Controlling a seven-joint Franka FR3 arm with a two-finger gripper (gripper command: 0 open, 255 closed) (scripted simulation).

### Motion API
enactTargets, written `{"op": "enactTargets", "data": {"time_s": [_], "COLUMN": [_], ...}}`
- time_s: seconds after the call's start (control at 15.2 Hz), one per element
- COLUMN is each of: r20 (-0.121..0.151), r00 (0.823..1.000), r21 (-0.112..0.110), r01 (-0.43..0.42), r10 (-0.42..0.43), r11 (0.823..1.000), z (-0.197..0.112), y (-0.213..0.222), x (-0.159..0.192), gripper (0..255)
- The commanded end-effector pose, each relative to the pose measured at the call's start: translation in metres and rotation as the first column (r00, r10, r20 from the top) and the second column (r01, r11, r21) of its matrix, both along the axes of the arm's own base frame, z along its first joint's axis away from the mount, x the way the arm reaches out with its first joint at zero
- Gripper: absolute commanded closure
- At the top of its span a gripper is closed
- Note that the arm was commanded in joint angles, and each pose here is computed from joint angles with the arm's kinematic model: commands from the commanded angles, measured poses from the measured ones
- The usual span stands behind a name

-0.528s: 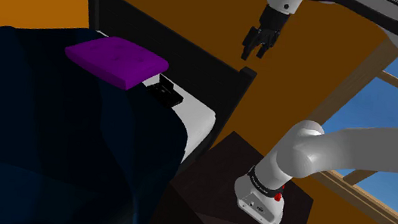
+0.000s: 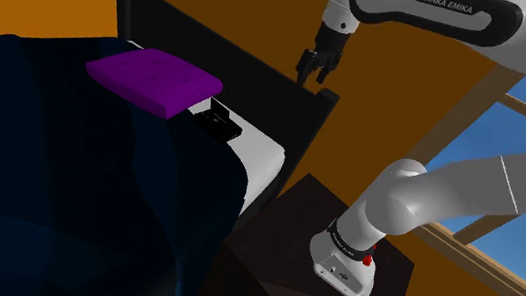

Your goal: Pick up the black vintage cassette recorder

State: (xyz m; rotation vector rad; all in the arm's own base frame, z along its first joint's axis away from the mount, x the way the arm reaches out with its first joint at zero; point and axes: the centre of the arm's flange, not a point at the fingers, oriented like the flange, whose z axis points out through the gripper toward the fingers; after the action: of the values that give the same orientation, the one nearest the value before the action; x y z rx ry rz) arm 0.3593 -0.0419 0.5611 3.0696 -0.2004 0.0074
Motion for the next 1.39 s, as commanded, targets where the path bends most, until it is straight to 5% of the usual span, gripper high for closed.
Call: {"op": "enactTargets", "data": {"time_s": [0.0, 1.32], "r20": [-0.001, -0.032], "r00": [1.0, 0.995], "r21": [-0.01, -0.108], "r01": [-0.009, -0.098], "r10": [0.009, 0.095], "r11": [1.0, 0.989], "z": [-0.02, -0.214], "y": [-0.001, -0.02], "x": [0.019, 0.198], "gripper": [0, 0]}}
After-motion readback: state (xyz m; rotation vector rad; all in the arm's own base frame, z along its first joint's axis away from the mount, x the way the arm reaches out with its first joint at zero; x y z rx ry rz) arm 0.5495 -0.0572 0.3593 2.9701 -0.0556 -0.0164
